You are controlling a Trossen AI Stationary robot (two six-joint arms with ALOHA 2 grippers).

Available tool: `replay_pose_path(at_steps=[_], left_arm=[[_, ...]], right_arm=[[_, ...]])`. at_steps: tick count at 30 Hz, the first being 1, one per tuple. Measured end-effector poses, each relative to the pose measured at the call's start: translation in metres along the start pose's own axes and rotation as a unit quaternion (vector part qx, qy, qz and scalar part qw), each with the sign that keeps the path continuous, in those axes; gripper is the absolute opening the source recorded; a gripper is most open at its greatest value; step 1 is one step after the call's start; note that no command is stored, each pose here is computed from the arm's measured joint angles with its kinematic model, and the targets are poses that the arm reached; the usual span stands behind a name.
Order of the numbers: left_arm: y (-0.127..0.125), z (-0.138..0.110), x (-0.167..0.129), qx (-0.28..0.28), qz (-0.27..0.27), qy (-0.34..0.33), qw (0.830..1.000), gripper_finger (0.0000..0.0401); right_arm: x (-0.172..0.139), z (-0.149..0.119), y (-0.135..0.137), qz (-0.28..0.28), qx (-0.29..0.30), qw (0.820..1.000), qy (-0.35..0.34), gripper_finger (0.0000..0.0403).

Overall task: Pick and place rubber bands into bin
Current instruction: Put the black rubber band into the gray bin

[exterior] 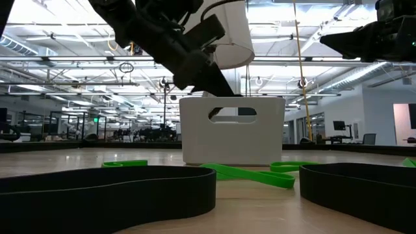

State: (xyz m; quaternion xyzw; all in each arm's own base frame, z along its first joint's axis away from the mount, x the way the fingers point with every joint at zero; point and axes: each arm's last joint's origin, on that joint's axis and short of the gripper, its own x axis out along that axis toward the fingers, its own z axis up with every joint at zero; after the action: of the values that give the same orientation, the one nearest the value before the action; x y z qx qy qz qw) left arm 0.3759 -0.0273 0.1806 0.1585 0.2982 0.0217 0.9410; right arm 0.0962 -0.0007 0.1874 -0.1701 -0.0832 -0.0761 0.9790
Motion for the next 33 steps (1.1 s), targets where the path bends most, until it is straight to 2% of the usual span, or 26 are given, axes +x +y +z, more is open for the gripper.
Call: replay_pose_path(at_steps=[7, 12, 18, 21, 24, 26, 29, 33], left_arm=[[0.001, 0.002, -0.003, -0.017, -0.009, -0.001, 1.000, 0.0169], [-0.002, 0.005, -0.012, -0.004, 0.002, 0.009, 1.000, 0.0232], [-0.013, 0.042, -0.052, -0.021, -0.027, 0.009, 0.999, 0.0258], [-0.022, 0.055, -0.073, -0.018, -0.047, 0.015, 0.999, 0.0246], [-0.034, 0.059, -0.089, 0.010, -0.053, 0.017, 0.998, 0.0214], [-0.040, 0.060, -0.097, 0.015, -0.036, 0.018, 0.999, 0.0182], [-0.042, 0.053, -0.104, 0.018, -0.013, 0.058, 0.998, 0.0127], [-0.045, 0.041, -0.103, 0.040, -0.017, 0.087, 0.995, 0.0048]], right_arm=[[0.000, 0.000, 0.000, 0.000, -0.003, 1.000, 0.000, 0.0020], [0.000, 0.000, 0.000, 0.000, -0.003, 1.000, 0.000, 0.0020], [0.000, 0.000, 0.000, -0.002, -0.003, 1.000, 0.003, 0.0020], [0.001, -0.001, 0.000, -0.009, -0.004, 1.000, 0.009, 0.0020], [0.001, -0.001, 0.000, -0.008, -0.005, 1.000, 0.011, 0.0020], [0.001, -0.002, 0.000, -0.007, -0.006, 1.000, 0.014, 0.0020], [0.002, -0.002, 0.000, -0.009, -0.021, 1.000, 0.017, 0.0020], [0.002, -0.003, 0.000, -0.009, -0.027, 0.999, 0.019, 0.0020]])
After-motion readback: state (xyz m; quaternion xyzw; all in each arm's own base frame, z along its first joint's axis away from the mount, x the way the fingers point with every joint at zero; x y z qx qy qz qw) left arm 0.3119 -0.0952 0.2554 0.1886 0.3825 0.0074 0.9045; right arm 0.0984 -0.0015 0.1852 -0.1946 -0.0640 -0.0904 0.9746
